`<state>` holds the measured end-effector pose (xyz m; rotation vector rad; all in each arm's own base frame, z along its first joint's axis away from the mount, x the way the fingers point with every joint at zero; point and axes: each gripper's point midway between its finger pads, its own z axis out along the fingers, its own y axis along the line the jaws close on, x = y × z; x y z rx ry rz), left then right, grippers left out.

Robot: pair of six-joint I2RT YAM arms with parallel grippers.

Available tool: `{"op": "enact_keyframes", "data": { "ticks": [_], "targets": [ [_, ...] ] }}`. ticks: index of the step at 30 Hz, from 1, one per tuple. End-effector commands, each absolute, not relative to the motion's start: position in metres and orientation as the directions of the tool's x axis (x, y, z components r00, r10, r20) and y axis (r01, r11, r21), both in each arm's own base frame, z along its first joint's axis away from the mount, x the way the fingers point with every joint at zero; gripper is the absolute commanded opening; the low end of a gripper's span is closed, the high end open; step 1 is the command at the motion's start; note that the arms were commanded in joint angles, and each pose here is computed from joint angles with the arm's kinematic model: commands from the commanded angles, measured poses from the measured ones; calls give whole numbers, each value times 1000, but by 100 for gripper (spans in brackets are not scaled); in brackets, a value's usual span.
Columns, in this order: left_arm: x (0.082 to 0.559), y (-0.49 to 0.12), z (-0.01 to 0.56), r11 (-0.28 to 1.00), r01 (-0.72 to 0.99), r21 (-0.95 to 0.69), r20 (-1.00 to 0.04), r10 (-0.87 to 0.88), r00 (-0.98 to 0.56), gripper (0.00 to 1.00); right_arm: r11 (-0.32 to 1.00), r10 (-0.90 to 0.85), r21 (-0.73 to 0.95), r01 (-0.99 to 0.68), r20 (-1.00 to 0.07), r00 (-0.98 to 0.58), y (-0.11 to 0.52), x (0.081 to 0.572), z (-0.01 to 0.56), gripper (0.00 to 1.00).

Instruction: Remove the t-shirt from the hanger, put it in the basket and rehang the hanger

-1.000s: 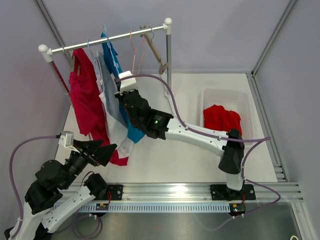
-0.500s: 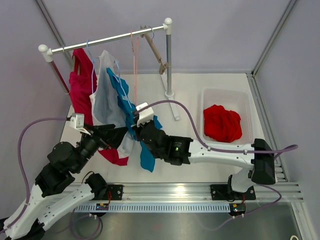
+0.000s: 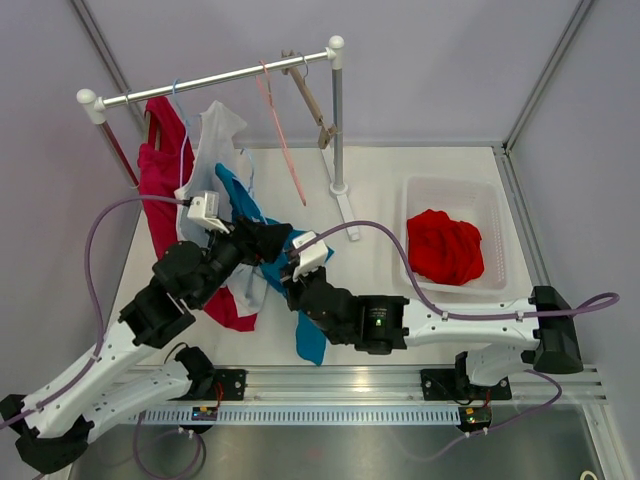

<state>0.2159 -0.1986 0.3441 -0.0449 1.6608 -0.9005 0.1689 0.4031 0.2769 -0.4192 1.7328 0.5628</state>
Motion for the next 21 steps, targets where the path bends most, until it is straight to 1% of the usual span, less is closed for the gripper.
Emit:
{"op": "enact_keyframes", "data": {
  "ticks": [1, 3, 4, 5, 7, 8, 9, 10, 11, 13, 14, 17, 20, 21],
  "targets": [
    [220, -197, 394, 629, 472, -618, -773, -594, -220, 71, 808, 166, 261, -528, -961, -222, 397, 164, 309, 0],
    [220, -198, 393, 622, 473, -623, -768, -602, -220, 61, 803, 177, 270, -531, -959, -220, 396, 161, 312, 0],
    [219, -198, 394, 618, 475, -626, -765, -605, -221, 54, 802, 178, 272, -532, -959, -222, 395, 160, 312, 0],
    [218, -197, 396, 611, 479, -630, -760, -612, -219, 40, 800, 179, 275, -534, -958, -225, 395, 159, 312, 0],
    [216, -195, 395, 606, 479, -636, -754, -619, -218, 25, 807, 169, 268, -527, -959, -228, 393, 158, 309, 0],
    [213, -192, 399, 598, 483, -639, -748, -628, -214, 10, 805, 172, 272, -528, -957, -233, 393, 157, 309, 0],
    [212, -191, 400, 594, 487, -640, -747, -631, -211, 1, 802, 171, 275, -530, -956, -237, 393, 155, 309, 0],
    [211, -190, 400, 591, 489, -641, -745, -633, -211, 0, 799, 167, 275, -534, -956, -243, 393, 153, 309, 3],
    [209, -189, 402, 586, 494, -643, -742, -637, -210, 0, 792, 173, 283, -540, -954, -246, 392, 150, 312, 9],
    [204, -187, 409, 571, 510, -644, -736, -645, -206, 0, 763, 158, 286, -580, -952, -262, 397, 140, 311, 33],
    [203, -187, 410, 567, 514, -644, -734, -646, -208, 0, 749, 162, 300, -591, -947, -276, 397, 137, 312, 57],
    [196, -184, 421, 539, 536, -649, -720, -662, -206, 0, 717, 159, 327, -616, -937, -312, 394, 128, 307, 84],
    [188, -183, 433, 508, 564, -651, -708, -675, -209, 0, 689, 142, 341, -640, -929, -342, 390, 120, 296, 88],
    [185, -183, 436, 497, 573, -652, -704, -678, -213, 0, 684, 88, 317, -657, -930, -358, 388, 115, 281, 88]
  ]
}}
